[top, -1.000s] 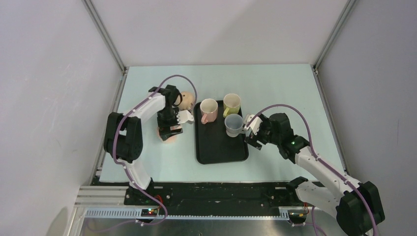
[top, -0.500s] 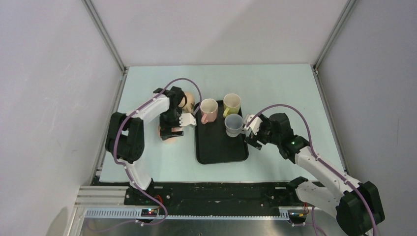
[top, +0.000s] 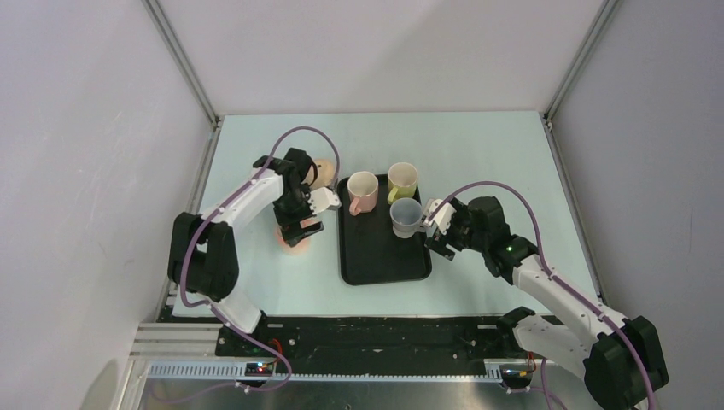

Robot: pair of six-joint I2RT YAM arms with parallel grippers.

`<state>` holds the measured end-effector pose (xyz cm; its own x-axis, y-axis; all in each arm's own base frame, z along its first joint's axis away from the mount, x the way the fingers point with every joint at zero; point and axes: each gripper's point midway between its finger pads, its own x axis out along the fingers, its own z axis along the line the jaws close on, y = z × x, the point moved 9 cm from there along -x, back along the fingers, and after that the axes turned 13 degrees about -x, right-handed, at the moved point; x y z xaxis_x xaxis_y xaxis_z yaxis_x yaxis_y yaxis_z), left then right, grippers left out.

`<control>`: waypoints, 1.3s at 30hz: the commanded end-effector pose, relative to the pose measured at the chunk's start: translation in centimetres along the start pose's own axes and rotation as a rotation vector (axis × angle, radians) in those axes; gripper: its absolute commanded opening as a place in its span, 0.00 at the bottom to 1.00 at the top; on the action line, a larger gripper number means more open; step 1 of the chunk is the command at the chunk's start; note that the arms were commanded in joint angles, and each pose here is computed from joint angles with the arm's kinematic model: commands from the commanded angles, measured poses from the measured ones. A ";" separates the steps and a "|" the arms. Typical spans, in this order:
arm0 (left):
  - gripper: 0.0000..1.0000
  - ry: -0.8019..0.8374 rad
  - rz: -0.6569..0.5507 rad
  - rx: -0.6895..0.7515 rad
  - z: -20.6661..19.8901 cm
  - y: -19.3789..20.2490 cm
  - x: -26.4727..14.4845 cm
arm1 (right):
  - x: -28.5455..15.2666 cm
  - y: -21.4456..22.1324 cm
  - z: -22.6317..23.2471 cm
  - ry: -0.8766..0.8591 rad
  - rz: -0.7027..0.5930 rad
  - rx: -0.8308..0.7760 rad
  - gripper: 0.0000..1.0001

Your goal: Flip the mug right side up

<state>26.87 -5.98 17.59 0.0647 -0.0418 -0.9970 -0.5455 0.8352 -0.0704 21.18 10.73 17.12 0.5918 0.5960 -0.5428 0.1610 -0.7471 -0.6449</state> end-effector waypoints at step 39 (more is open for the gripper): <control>0.00 0.085 -0.144 -0.311 0.0 0.1 -0.7 | -0.5 -0.7 -0.7 0.038 -0.048 -0.013 0.86</control>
<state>26.96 -5.54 15.66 -0.0009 -0.1141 -0.9935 -0.7897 0.6095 -0.0693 21.13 10.58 17.50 0.5985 0.6030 -0.5275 0.1693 -0.7387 -0.6524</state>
